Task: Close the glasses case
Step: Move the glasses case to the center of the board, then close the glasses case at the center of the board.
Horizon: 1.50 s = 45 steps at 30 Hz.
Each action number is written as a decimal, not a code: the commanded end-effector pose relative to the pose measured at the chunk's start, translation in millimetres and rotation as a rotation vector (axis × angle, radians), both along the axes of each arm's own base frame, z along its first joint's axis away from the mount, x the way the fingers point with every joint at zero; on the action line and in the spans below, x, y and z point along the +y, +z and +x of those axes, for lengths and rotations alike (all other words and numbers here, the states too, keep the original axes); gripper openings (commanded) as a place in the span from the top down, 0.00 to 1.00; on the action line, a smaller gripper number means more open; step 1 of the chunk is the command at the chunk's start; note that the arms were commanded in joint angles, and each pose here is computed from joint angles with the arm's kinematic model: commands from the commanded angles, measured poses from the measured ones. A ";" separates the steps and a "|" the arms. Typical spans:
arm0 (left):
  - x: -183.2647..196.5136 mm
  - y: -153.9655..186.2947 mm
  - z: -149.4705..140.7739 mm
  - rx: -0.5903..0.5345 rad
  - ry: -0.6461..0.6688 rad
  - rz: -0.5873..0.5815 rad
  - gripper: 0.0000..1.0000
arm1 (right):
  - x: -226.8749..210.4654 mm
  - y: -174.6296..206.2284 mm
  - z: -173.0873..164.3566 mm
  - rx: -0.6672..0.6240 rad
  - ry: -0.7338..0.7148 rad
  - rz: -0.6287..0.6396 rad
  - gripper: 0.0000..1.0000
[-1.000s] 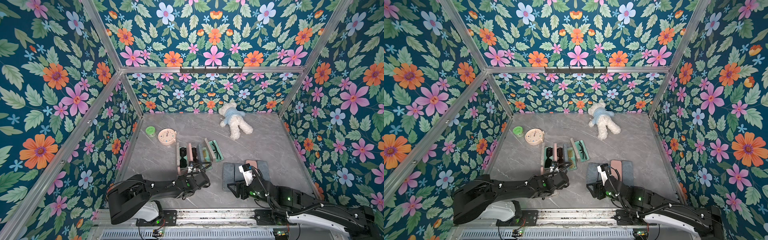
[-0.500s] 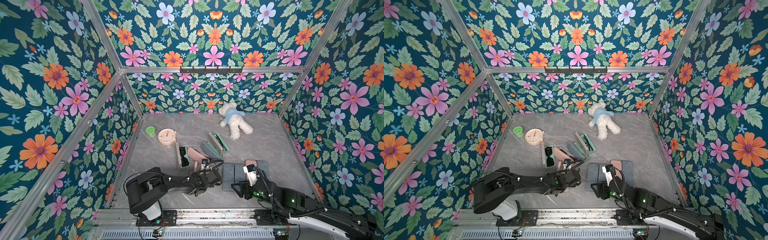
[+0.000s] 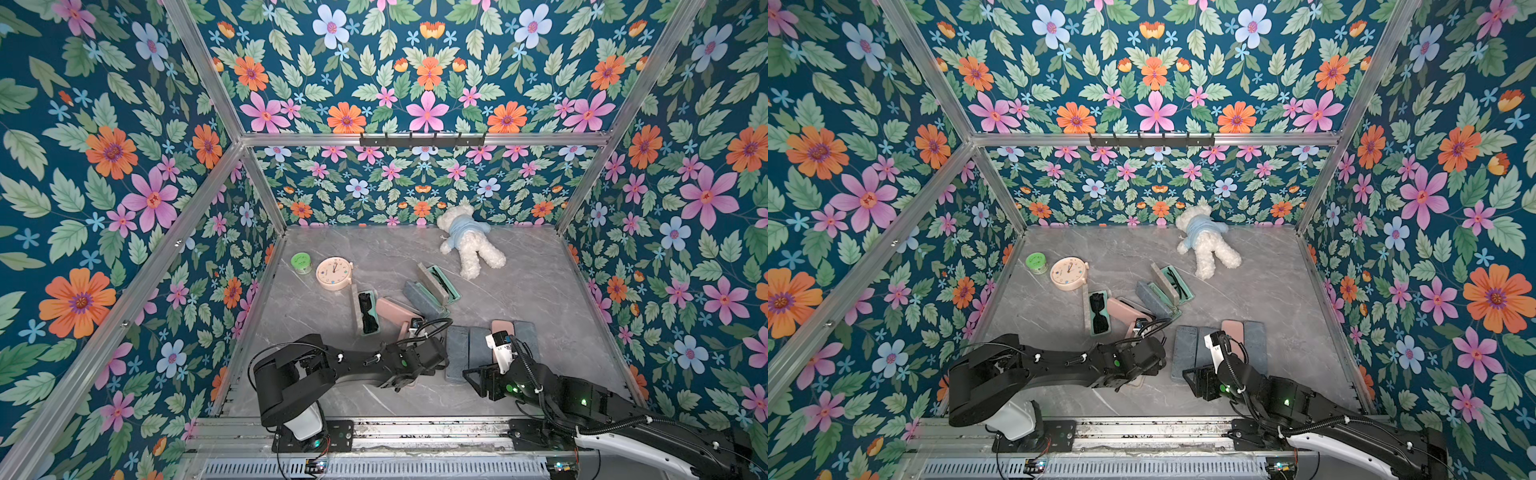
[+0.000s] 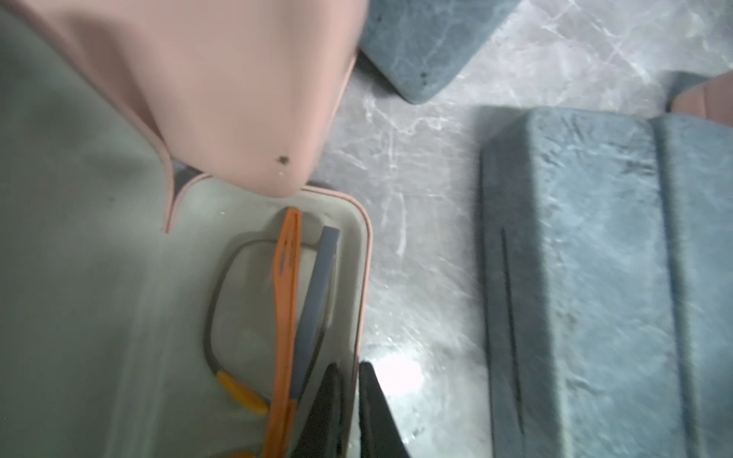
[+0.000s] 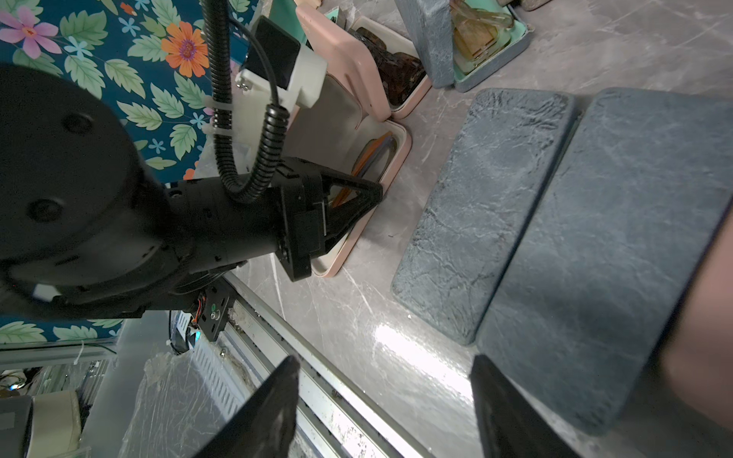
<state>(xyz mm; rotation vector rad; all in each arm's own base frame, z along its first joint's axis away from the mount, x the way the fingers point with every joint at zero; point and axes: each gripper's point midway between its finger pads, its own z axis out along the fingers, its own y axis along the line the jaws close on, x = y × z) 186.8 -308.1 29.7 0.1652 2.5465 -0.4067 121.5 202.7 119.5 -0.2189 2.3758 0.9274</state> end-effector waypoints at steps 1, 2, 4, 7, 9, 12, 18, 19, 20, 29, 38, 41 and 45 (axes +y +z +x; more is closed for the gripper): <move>0.3 7.4 1.4 -0.008 0.006 -0.004 0.80 | 1.7 -0.3 -0.6 0.007 0.003 0.007 0.30; 0.9 9.1 1.9 -0.012 0.008 -0.006 0.77 | 1.8 -0.9 -0.6 0.007 0.004 0.004 0.30; 1.1 12.9 2.7 -0.019 0.010 -0.010 0.71 | 2.4 -1.9 0.0 0.008 0.003 0.000 0.30; 4.4 15.7 3.5 -0.027 0.012 0.011 0.65 | 4.1 -2.2 0.9 0.009 0.007 -0.004 0.30; 5.7 21.1 3.8 -0.037 0.014 0.002 0.64 | 5.6 -2.7 0.9 0.011 0.010 -0.005 0.30; 5.0 32.9 3.8 -0.059 0.011 -0.020 0.63 | 8.2 -2.1 1.3 0.012 0.015 -0.002 0.30; 6.6 54.9 1.4 -0.106 0.003 -0.015 0.57 | 21.0 4.8 -1.2 0.022 0.048 0.058 0.30; 6.8 57.0 1.2 -0.111 0.003 -0.016 0.57 | 22.5 6.1 -1.4 0.024 0.051 0.068 0.30; 6.3 61.0 0.4 -0.119 0.001 -0.023 0.57 | 23.7 7.0 -1.4 0.025 0.053 0.073 0.30; 12.0 111.1 -10.4 -0.212 -0.015 -0.103 0.56 | 38.6 4.7 -3.1 0.061 0.080 0.099 0.32; 82.3 134.7 -17.1 -0.290 0.056 -0.022 0.28 | 85.6 2.6 -9.8 0.091 0.141 0.050 0.37; 97.4 133.9 -20.3 -0.303 0.052 -0.034 0.23 | 95.9 -6.5 -3.4 0.094 0.105 -0.013 0.40; 108.9 126.5 -23.2 -0.314 0.036 -0.037 0.21 | 104.5 -22.9 6.8 0.113 0.053 -0.081 0.44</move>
